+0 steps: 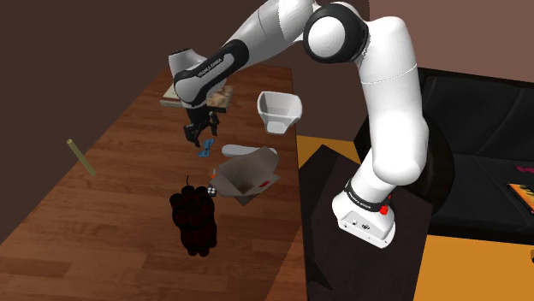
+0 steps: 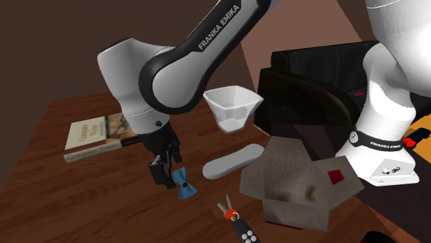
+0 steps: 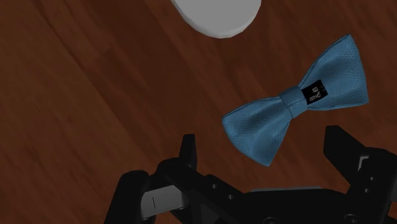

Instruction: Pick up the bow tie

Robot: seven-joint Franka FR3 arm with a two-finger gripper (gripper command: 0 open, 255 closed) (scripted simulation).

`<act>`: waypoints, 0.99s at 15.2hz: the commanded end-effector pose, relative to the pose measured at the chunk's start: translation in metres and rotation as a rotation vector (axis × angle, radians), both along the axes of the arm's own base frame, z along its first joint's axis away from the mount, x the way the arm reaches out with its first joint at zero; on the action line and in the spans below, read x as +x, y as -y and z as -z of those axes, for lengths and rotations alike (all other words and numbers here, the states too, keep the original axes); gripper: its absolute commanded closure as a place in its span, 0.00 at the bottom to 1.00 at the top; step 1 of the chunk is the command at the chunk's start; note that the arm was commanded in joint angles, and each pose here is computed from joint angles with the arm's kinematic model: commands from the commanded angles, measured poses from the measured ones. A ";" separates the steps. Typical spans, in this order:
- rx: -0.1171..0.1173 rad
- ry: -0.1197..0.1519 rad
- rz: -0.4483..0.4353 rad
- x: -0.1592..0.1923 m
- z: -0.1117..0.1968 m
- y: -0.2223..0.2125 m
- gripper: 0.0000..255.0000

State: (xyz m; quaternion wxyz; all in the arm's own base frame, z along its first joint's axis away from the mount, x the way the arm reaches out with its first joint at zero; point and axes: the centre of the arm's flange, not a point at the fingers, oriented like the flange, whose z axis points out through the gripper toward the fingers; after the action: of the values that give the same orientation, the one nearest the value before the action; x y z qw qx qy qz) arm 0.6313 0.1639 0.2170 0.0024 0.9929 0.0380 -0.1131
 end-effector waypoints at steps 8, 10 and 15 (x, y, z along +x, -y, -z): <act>0.000 0.000 0.000 0.000 0.003 -0.001 1.00; 0.000 0.000 0.000 0.000 0.003 0.000 1.00; 0.000 0.000 0.000 0.001 -0.017 -0.001 1.00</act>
State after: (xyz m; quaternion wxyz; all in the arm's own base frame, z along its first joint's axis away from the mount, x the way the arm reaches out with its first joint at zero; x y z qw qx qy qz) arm 0.6319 0.1647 0.2292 0.0023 0.9929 0.0381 -0.1128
